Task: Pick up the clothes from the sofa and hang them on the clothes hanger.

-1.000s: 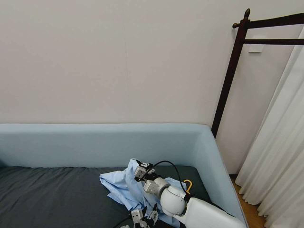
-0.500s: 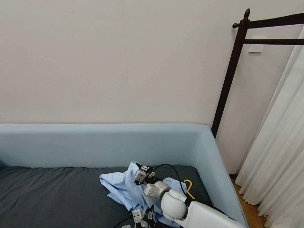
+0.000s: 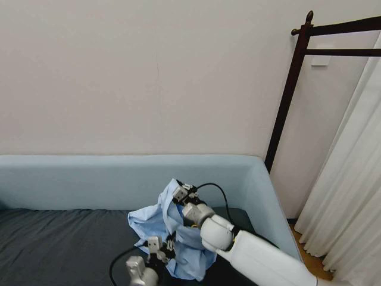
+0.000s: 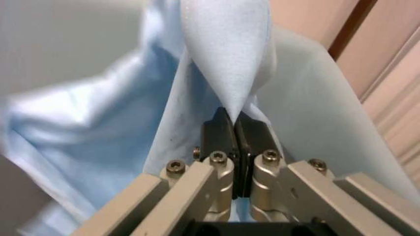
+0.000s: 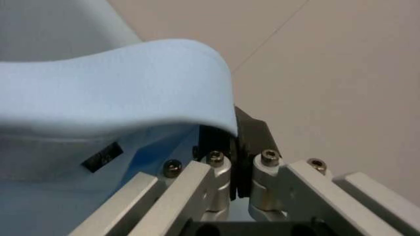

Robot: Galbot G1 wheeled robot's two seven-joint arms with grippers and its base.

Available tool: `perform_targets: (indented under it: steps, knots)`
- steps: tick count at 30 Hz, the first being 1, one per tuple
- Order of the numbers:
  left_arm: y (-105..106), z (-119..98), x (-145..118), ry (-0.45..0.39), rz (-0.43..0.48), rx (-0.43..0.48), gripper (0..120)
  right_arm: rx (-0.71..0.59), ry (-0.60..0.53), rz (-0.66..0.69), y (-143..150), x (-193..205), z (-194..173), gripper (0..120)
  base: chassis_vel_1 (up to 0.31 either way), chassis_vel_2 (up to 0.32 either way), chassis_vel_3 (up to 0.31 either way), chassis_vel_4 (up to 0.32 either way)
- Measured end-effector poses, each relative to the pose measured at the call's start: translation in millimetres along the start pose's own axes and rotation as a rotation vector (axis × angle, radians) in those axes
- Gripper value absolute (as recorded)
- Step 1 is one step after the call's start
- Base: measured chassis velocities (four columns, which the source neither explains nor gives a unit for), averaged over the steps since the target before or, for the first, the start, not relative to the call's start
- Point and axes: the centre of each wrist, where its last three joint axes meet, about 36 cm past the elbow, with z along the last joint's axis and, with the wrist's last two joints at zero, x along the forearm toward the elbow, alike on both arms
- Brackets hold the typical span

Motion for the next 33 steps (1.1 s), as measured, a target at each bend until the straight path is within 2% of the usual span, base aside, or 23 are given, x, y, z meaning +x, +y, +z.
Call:
perform_targets:
  steps: [1, 2, 5, 6, 7, 10, 11, 12, 13, 15, 16, 19, 20, 21, 24, 30, 33]
  knots:
    - [6.9, -15.4, -0.5, -0.014, 0.003, -0.032, 0, -0.006, -0.003, 0.007, -6.2, -3.8, -6.3, 0, 0.000, 0.000, 0.000, 0.000]
    - [6.9, -15.4, -0.5, -0.014, 0.003, -0.032, 0, -0.006, -0.003, 0.007, -6.2, -3.8, -6.3, 0, 0.000, 0.000, 0.000, 0.000]
    - [31.1, -66.8, -1.2, -0.068, -0.010, -0.127, 0, -0.027, 0.001, 0.026, -24.8, -13.5, -23.4, 0, 0.000, 0.000, 0.000, 0.000]
    - [37.4, -81.2, 0.8, -0.084, -0.015, -0.153, 0, -0.028, -0.005, 0.026, -29.2, -17.4, -30.0, 0, 0.000, 0.000, 0.000, 0.000]
    - [37.4, -81.2, 0.8, -0.084, -0.015, -0.153, 0, -0.028, -0.005, 0.026, -29.2, -17.4, -30.0, 0, 0.000, 0.000, 0.000, 0.000]
    - [53.4, -130.4, 3.1, -0.133, -0.025, -0.240, 0, -0.032, -0.021, 0.026, -45.2, -25.8, -48.1, 0, 0.000, 0.000, 0.000, 0.000]
    - [55.7, -139.5, 3.6, -0.142, -0.027, -0.255, 0, -0.035, -0.026, 0.029, -49.7, -28.0, -52.3, 0, 0.000, 0.000, 0.000, 0.000]
    - [55.7, -139.5, 3.6, -0.142, -0.027, -0.255, 0, -0.035, -0.026, 0.029, -49.7, -28.0, -52.3, 0, 0.000, 0.000, 0.000, 0.000]
    - [60.8, -162.9, 4.8, -0.163, -0.034, -0.283, 0, -0.040, -0.035, 0.041, -60.1, -32.8, -62.2, 0, 0.000, 0.000, 0.000, 0.000]
    - [65.7, -195.5, 4.4, -0.198, -0.043, -0.313, 0, -0.046, -0.035, 0.070, -81.7, -37.9, -78.4, 0, 0.000, 0.000, 0.000, 0.000]
    - [65.7, -195.5, 4.4, -0.198, -0.043, -0.313, 0, -0.046, -0.035, 0.070, -81.7, -37.9, -78.4, 0, 0.000, 0.000, 0.000, 0.000]
    - [72.7, -248.1, 2.9, -0.243, -0.051, -0.334, 0, -0.042, -0.053, 0.118, -127.1, -46.2, -112.6, 0, 0.000, 0.000, 0.000, 0.000]
    - [73.6, -259.7, 1.1, -0.252, -0.049, -0.335, 0, -0.039, -0.052, 0.127, -137.7, -46.7, -120.4, 0, 0.000, 0.000, 0.000, 0.000]
    - [73.6, -259.7, 1.1, -0.252, -0.049, -0.335, 0, -0.039, -0.052, 0.127, -137.7, -46.7, -120.4, 0, 0.000, 0.000, 0.000, 0.000]
    - [72.3, -304.2, -12.3, -0.298, -0.037, -0.354, 0, -0.017, -0.031, 0.165, -169.8, -44.9, -141.4, 0, 0.000, 0.000, 0.000, 0.000]
    - [57.0, -332.7, -51.9, -0.302, -0.015, -0.376, 0, 0.008, 0.020, 0.220, -202.1, -34.1, -160.6, 0, 0.000, 0.000, 0.000, 0.000]
    - [49.6, -338.3, -60.1, -0.306, -0.011, -0.381, 0, 0.016, 0.034, 0.231, -207.8, -30.0, -162.7, 0, 0.000, 0.000, 0.000, 0.000]
